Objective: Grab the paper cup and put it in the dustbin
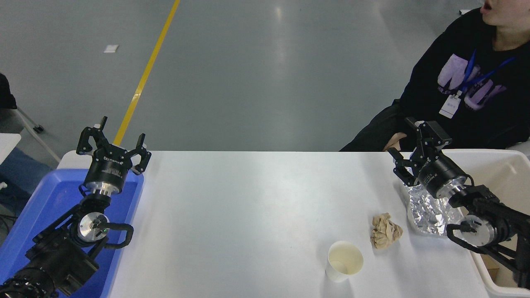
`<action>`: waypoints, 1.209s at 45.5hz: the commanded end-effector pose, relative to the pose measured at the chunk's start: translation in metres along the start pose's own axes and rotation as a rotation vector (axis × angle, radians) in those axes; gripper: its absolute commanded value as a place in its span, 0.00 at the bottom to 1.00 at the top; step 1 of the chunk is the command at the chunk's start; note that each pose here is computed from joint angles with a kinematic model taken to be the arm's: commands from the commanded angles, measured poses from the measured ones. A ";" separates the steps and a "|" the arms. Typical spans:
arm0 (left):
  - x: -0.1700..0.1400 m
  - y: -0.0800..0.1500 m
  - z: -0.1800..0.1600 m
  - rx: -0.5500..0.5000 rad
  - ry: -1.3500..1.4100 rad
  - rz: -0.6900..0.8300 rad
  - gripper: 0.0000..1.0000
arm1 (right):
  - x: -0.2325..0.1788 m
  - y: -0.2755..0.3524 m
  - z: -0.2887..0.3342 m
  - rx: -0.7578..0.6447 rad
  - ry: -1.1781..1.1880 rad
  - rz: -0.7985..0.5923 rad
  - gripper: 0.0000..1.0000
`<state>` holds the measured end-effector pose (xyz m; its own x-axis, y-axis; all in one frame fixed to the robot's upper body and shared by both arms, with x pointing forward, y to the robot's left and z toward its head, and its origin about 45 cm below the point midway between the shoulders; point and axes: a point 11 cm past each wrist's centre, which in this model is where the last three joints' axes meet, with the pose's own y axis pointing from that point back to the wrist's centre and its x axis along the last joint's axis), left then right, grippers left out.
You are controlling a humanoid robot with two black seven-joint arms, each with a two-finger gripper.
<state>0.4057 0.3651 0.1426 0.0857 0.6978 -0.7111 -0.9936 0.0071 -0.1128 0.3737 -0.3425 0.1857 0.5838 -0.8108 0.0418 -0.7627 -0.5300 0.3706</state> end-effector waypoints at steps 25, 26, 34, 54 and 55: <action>0.000 0.000 0.000 -0.001 0.000 -0.001 0.98 | -0.052 0.026 -0.170 -0.606 0.582 -0.556 1.00; 0.000 0.000 0.000 -0.001 0.000 -0.001 0.98 | -0.053 0.025 -0.171 -0.640 0.608 -0.553 1.00; 0.001 0.000 0.000 0.000 -0.001 0.002 0.98 | -0.066 0.029 -0.186 -0.880 0.793 -0.512 1.00; 0.000 0.000 0.000 -0.001 0.000 -0.001 0.98 | -0.093 0.033 -0.259 -0.782 0.910 -0.430 1.00; 0.000 0.000 0.000 0.001 -0.001 -0.001 0.98 | -0.092 0.034 -0.259 -0.794 0.914 -0.424 1.00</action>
<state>0.4054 0.3656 0.1422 0.0835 0.6984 -0.7108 -0.9938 0.0054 -0.1115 0.3684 -0.2291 0.4102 0.9716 -0.0179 0.2359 -0.2337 -0.2271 0.9454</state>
